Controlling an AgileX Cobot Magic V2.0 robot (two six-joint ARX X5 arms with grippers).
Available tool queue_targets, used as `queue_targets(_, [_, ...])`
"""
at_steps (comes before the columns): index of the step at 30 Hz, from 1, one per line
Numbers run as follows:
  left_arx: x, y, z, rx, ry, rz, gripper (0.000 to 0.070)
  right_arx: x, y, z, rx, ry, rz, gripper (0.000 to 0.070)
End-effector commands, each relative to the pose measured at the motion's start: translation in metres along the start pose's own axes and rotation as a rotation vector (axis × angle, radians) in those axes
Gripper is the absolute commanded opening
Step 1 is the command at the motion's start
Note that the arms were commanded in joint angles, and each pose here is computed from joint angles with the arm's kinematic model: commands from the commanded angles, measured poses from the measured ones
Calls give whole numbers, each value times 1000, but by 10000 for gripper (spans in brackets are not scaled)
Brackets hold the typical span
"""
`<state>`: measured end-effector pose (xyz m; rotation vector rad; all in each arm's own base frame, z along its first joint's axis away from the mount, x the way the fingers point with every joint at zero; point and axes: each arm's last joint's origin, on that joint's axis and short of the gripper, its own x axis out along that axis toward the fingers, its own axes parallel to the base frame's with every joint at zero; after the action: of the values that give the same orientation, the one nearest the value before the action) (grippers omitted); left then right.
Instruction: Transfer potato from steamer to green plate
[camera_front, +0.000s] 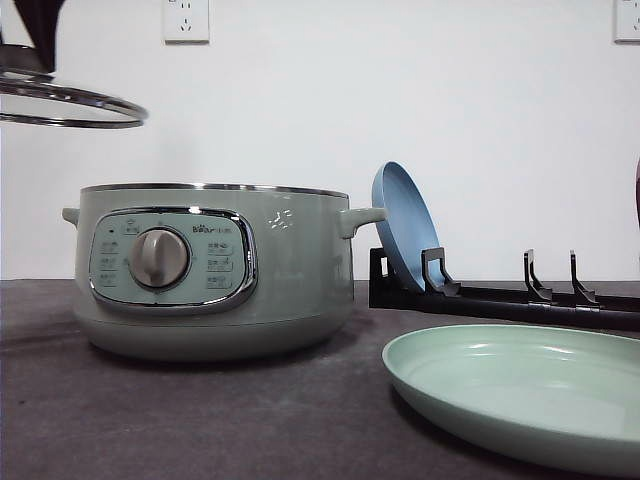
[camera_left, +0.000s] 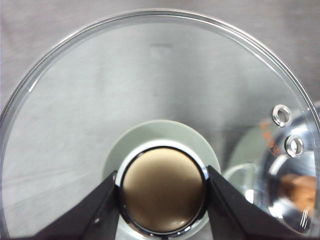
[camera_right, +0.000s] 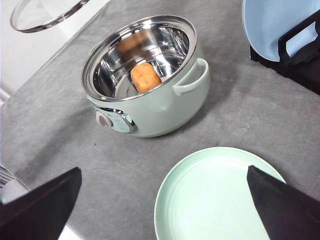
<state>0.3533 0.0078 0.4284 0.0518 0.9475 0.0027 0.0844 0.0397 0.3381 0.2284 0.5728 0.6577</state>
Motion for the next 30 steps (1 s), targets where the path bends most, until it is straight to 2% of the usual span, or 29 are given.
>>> queue_targets(1, [-19,4,5,-13,-87,10,0,-1,2,4,-7,-18,4,675])
queue_targets(13, [-19,14,3,-37,-80,27,0,8,1,16,9,17,6,675])
queue_targets(16, [-19,14,3,-37,-79,27,0,17,1,31,1,45,10,675])
queue_targets(22, [-19,14,3,-37,-78,27,0,46,7,69,-75,109,46,674])
queue_targets(30, [-19,16,3,-41,-79,30,0,107,20,119,-151,202,107,673])
